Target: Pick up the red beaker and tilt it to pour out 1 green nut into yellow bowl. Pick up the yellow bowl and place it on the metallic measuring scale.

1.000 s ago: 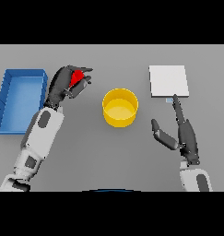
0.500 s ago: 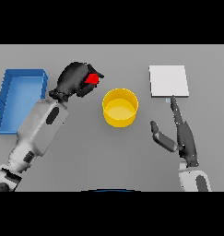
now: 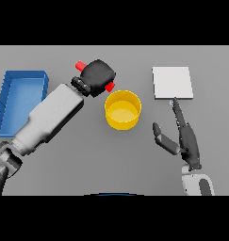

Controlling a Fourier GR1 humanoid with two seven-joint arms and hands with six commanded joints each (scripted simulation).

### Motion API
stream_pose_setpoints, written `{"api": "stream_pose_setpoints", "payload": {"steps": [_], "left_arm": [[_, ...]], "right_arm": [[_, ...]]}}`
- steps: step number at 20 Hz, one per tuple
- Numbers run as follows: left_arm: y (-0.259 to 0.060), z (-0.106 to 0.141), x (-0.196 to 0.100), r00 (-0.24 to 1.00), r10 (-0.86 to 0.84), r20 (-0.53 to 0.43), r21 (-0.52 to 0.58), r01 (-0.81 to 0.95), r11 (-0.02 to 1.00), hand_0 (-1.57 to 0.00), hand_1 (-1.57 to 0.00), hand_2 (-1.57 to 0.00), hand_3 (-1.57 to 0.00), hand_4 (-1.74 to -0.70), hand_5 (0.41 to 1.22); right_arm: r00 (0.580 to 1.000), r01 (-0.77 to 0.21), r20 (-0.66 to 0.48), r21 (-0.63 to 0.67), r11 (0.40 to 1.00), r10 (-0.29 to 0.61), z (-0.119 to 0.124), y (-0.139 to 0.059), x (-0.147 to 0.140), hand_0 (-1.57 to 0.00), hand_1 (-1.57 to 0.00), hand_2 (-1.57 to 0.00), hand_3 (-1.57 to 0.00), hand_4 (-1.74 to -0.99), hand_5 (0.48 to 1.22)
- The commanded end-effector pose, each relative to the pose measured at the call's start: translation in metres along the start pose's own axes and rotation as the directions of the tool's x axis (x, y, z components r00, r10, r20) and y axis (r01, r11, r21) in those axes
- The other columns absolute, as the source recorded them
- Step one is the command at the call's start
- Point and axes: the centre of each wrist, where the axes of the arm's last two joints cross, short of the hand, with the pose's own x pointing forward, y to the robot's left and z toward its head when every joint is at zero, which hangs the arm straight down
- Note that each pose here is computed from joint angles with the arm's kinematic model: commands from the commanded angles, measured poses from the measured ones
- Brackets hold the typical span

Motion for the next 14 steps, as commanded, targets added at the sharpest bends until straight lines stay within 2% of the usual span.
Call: {"api": "stream_pose_setpoints", "payload": {"steps": [1,3,8,14], "left_arm": [[0.007,-0.003,0.000,0.999,-0.046,0.003,-0.022,0.046,0.999,-1.57,-1.57,-1.57,-1.57,-1.64,1.215],[0.006,-0.010,0.012,0.989,-0.143,0.030,-0.056,0.144,0.988,-1.57,-1.57,-1.57,-1.57,-1.67,1.217],[0.016,-0.018,0.017,0.929,-0.367,0.048,-0.126,0.370,0.920,-1.57,-1.57,-1.57,-1.57,-1.72,1.220],[0.017,-0.025,0.029,0.866,-0.496,0.054,-0.106,0.499,0.860,-1.57,-1.57,-1.57,-1.57,-1.73,1.221]], "right_arm": [[1.000,0.005,0.001,0.003,1.000,-0.005,0.000,0.000,-0.002,0.00,0.00,0.00,0.00,-1.057,0.674],[1.000,0.003,-0.006,0.012,1.000,-0.002,0.000,0.000,-0.002,0.00,0.00,0.00,0.00,-1.065,0.676],[1.000,-0.005,0.008,0.020,1.000,0.005,-0.002,0.001,-0.002,0.00,0.00,0.00,0.00,-1.063,0.694],[1.000,0.028,0.013,0.019,0.999,-0.028,0.002,0.003,-0.003,0.00,0.00,0.00,0.00,-1.063,0.699]]}}
